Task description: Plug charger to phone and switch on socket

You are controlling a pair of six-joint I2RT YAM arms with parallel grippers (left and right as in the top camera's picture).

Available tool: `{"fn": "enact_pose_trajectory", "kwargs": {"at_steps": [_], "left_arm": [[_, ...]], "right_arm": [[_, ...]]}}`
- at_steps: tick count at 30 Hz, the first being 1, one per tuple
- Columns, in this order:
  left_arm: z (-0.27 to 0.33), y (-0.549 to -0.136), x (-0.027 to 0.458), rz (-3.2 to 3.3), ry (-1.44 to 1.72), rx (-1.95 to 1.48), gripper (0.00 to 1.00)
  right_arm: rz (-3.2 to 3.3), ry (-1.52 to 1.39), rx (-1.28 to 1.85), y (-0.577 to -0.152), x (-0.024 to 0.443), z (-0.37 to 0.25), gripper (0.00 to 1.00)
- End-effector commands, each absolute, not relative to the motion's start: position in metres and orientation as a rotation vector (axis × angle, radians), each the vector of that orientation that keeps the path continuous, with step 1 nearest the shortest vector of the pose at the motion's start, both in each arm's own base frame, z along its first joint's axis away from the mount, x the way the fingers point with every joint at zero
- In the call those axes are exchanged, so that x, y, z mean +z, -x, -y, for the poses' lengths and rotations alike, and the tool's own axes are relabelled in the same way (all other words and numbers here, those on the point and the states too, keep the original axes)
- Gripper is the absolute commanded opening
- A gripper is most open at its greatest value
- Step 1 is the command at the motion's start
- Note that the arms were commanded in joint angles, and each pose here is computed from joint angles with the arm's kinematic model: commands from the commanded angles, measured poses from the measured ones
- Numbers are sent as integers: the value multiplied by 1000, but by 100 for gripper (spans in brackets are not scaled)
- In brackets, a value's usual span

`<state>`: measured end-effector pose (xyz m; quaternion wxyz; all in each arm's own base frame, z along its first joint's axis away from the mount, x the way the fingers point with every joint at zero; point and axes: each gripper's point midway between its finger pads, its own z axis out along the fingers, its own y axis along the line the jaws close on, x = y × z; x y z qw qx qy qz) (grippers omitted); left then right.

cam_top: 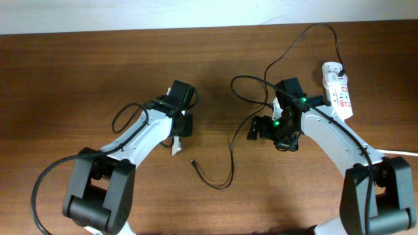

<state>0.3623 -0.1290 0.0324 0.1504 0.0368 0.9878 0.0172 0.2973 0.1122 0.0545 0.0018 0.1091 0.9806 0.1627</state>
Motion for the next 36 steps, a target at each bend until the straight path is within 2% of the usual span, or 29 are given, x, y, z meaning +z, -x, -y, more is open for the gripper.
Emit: {"fn": "enact_pose_trajectory", "kwargs": {"at_steps": [1, 6, 11, 13, 16, 17, 20, 24, 27, 36], "left_arm": [[130, -370, 37, -2810, -108, 60, 24], [125, -373, 38, -2796, -99, 96, 25], [125, -373, 38, -2797, -99, 97, 12], [125, -373, 38, -2797, -98, 97, 13], [126, -373, 38, -2794, -98, 95, 27], [126, -373, 38, -2793, -98, 94, 28], [126, -374, 35, -2797, -99, 98, 27], [121, -375, 32, -2793, -93, 144, 17], [119, -375, 31, -2793, -80, 145, 14], [111, -372, 25, -2791, -20, 192, 18]], "right_arm": [[-3088, -328, 483, -295, 51, -110, 99], [-3088, -328, 483, -295, 51, -110, 99], [-3088, -327, 483, -295, 51, -110, 99], [-3088, -327, 483, -295, 51, -110, 99], [-3088, -327, 482, -295, 51, -110, 99], [-3088, -327, 483, -295, 51, -110, 99], [-3088, -327, 483, -295, 51, -110, 99], [-3088, -327, 482, -295, 51, -110, 99], [-3088, -327, 482, -295, 51, -110, 99], [-3088, -327, 482, -295, 51, -110, 99]]}}
